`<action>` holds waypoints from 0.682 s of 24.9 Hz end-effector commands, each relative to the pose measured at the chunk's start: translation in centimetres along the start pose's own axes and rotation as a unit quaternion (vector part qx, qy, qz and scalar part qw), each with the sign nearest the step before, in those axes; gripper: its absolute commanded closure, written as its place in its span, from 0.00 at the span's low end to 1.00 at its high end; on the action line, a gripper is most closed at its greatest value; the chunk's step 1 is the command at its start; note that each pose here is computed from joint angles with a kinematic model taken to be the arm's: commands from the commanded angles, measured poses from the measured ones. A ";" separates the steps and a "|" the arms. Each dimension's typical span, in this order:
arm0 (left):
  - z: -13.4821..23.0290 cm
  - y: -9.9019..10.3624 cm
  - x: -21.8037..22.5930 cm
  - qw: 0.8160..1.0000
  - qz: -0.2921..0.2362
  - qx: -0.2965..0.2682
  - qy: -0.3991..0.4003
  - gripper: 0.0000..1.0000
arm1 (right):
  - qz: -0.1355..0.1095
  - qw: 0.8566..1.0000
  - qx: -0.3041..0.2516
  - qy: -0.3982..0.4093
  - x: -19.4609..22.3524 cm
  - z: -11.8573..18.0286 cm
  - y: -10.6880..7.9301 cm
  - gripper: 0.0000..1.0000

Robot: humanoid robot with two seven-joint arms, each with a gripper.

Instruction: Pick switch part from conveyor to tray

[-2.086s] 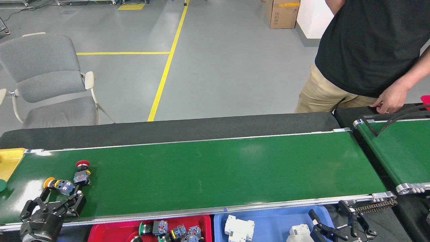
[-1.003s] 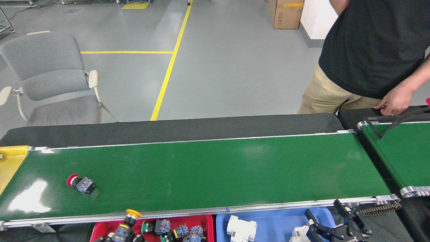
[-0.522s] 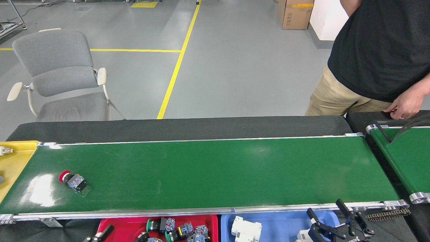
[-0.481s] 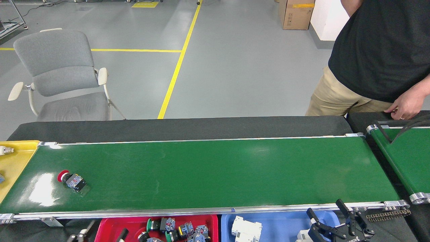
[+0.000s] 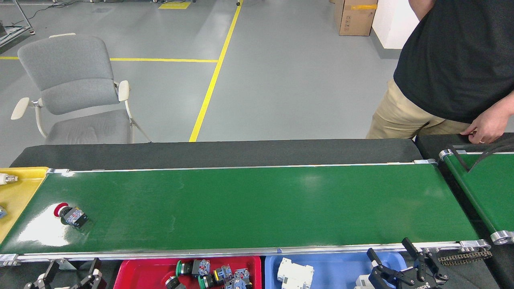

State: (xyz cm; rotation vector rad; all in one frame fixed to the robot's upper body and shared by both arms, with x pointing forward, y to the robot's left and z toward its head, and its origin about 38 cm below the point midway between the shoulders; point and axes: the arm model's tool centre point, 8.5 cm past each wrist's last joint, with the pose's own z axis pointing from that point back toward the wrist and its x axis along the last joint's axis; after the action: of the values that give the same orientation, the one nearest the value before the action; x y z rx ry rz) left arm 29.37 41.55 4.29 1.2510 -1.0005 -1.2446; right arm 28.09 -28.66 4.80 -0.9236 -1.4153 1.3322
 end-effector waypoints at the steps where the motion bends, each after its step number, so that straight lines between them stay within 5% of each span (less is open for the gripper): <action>1: -1.5 0.8 -2.2 1.000 -0.019 -0.007 0.024 0.00 | 0.003 1.000 -0.011 -0.001 0.0 -0.2 -0.8 0.00; 17: -7.1 0.1 -14.3 0.987 -0.013 -0.099 0.128 0.00 | 0.007 1.000 -0.019 -0.011 0.2 -0.6 -1.3 0.00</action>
State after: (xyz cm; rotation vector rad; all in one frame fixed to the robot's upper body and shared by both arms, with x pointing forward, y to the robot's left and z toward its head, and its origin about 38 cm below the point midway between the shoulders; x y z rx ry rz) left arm 34.70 54.99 3.93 1.2047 -0.6748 -1.1605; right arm 28.26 -28.46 5.30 -0.9306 -1.4337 1.3352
